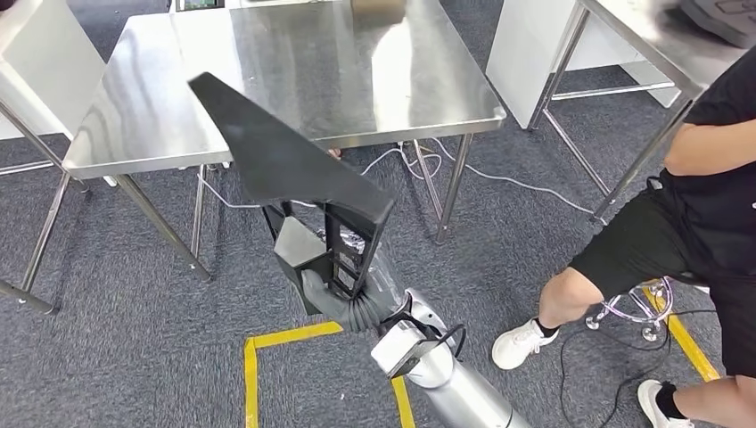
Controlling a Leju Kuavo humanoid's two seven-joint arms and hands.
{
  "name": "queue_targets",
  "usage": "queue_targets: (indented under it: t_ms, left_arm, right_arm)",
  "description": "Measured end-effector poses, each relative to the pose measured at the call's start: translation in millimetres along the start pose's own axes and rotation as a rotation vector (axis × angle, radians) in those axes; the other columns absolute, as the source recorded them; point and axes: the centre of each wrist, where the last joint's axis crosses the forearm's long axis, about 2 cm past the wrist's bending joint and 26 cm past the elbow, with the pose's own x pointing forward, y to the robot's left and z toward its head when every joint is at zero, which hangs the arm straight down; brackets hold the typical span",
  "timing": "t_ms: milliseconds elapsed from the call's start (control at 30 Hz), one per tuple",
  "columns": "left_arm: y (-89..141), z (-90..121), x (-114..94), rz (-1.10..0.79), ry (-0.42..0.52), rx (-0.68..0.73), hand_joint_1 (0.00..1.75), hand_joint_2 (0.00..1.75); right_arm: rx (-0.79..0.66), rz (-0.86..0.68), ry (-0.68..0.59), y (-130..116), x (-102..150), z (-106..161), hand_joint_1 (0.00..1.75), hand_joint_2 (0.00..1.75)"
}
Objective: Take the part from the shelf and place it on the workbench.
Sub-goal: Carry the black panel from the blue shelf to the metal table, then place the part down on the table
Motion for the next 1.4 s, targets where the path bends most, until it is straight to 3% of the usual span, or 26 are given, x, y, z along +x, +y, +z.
queue_targets:
  t_ms: [633, 900, 1400]
  left_arm:
    - [-7.5, 1.6, 1.1, 0.015, -0.003, -0.009, 0.0, 1.75]
    - [-4.6, 0.3, 1.9, 0.036, 0.009, 0.015, 0.0, 1.75]
    - [0.2, 0.0, 0.0, 0.044, 0.011, 0.033, 0.0, 1.75]
  right_arm:
    - [0.011, 0.002, -0.002, 2.8, -0.5, -4.5, 1.75, 1.75]
    - [0.016, -0.016, -0.017, 11.7, 1.3, -22.2, 1.75, 1.75]
    - [0.024, 0.02, -0.011, 14.6, 0.1, -30.0, 1.75, 1.75]
